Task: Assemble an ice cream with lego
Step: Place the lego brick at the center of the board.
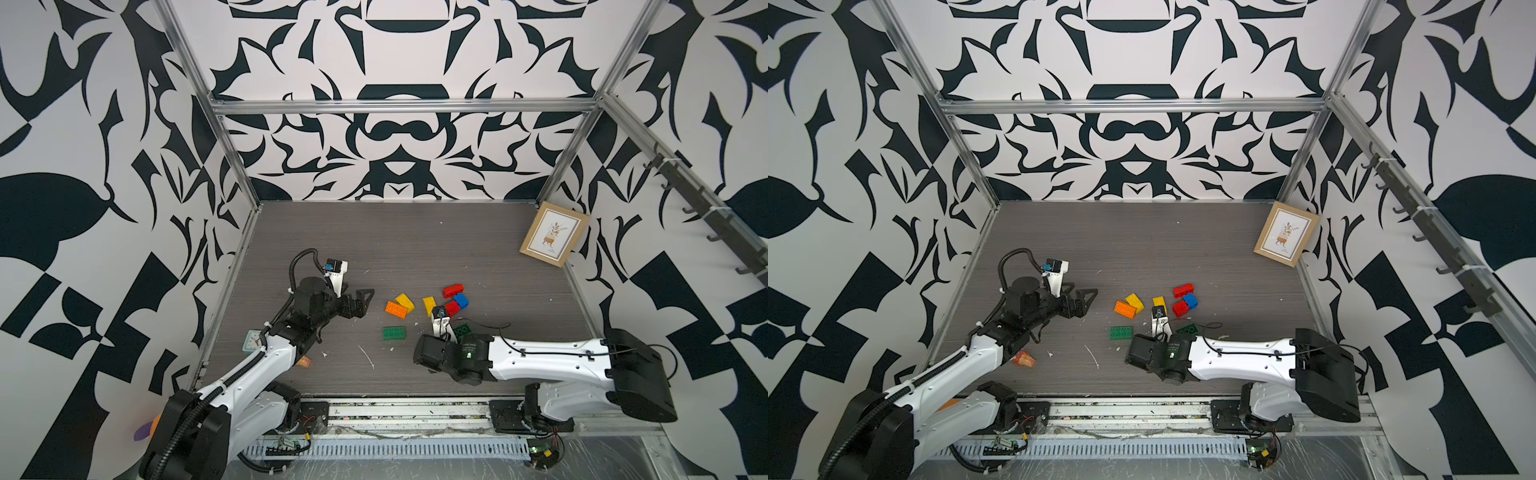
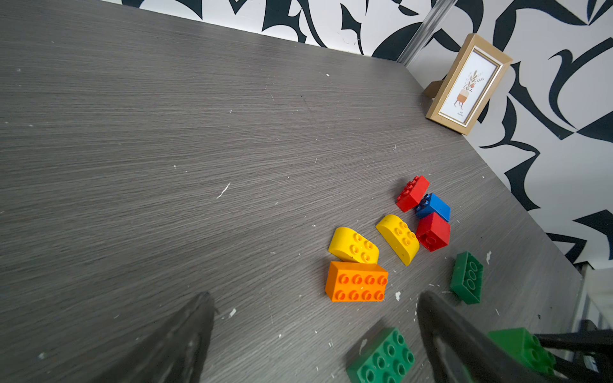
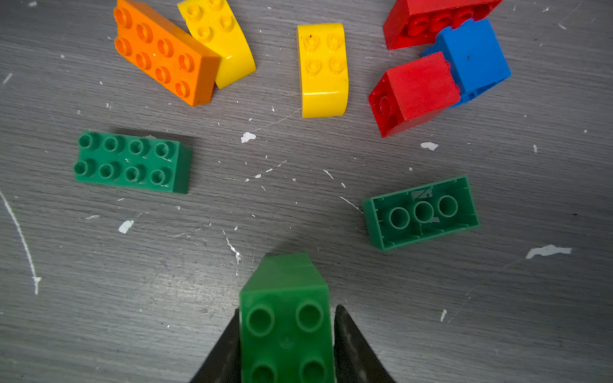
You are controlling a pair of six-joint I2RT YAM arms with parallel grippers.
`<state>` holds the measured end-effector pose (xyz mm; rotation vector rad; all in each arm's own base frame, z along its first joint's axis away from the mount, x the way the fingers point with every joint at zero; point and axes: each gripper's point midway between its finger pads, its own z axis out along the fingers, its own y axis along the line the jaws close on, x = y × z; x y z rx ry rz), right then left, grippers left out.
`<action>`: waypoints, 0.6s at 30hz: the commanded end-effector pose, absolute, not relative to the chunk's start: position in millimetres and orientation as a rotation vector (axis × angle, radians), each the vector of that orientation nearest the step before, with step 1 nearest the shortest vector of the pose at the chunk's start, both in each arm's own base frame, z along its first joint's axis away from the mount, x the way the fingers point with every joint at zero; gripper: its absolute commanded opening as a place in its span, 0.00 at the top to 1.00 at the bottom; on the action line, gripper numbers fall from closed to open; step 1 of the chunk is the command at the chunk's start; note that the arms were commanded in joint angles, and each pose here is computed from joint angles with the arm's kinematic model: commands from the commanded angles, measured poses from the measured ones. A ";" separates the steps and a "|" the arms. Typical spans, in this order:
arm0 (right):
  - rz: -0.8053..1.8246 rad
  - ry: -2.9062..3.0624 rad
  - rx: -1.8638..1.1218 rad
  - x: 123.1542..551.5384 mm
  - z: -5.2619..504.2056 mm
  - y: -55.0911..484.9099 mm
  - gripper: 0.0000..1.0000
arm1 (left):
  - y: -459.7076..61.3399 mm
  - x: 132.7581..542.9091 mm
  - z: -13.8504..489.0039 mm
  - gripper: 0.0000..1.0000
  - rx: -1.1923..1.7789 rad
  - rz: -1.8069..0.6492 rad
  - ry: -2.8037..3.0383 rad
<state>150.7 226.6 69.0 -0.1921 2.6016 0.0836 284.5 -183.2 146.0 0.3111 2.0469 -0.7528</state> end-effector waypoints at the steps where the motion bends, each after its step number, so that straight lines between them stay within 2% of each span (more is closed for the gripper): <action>1: 0.042 2.602 -0.229 148.7 68.5 222.2 0.51 | -182.8 285.0 153.0 0.01 0.320 -0.743 2.022; 6: 0.072 2.588 -0.228 149.7 72.6 224.5 0.43 | -182.3 285.0 152.5 0.01 0.319 -0.738 2.023; 12: 0.178 2.553 -0.213 150.9 86.0 229.7 0.43 | -181.8 285.6 152.7 0.01 0.316 -0.734 2.023; 18: 0.167 2.551 -0.243 151.7 93.3 232.9 0.43 | -181.7 285.5 153.0 0.01 0.316 -0.734 2.023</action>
